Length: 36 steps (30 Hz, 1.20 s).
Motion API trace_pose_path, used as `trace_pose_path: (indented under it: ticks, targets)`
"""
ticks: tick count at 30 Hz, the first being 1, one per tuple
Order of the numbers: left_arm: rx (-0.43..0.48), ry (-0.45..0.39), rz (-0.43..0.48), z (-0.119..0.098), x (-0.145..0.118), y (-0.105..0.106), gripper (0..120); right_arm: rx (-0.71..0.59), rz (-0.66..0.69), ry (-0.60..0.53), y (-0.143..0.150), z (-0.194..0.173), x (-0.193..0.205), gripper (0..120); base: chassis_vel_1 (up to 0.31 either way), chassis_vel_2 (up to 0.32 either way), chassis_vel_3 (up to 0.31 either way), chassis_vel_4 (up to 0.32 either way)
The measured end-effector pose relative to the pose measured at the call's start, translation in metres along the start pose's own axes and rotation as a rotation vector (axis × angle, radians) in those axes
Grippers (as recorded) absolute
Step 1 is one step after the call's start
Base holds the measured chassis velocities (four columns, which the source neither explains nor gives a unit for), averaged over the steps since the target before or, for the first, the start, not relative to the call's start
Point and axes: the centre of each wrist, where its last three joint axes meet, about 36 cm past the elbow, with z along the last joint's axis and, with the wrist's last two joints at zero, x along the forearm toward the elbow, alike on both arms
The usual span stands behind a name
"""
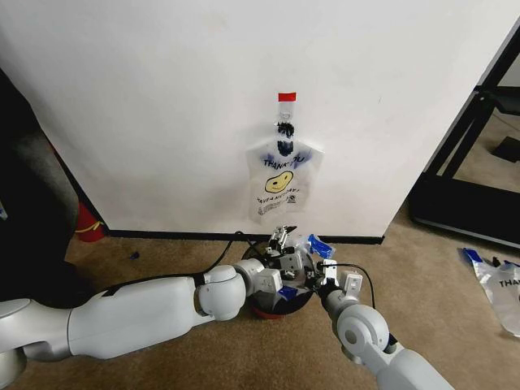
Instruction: Pick up the garbage bag from the wall and place it over the trash bin.
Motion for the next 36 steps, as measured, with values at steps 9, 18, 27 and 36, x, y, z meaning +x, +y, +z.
trace_pose_path:
  ticks: [9,18,27,36]
  targets:
    - [-0.047,0.022,-0.010,0.006,-0.005,-0.002,62,-0.003,-0.004,-0.004,0.000,-0.001,0.001,0,0.000,0.000,0.000,0.000]
    - [-0.060,0.038,0.010,0.009,-0.004,-0.009,33,-0.007,-0.003,-0.004,-0.001,0.000,0.003,0,0.000,0.000,0.000,0.000]
    - [-0.054,0.041,0.003,0.006,-0.009,-0.011,0,-0.007,-0.001,-0.003,-0.001,0.002,0.006,0,0.000,0.000,0.000,0.000]
    - [0.026,0.084,-0.025,0.006,-0.016,0.001,0,-0.001,-0.002,-0.002,0.000,0.004,0.007,0,0.000,0.000,0.000,0.000]
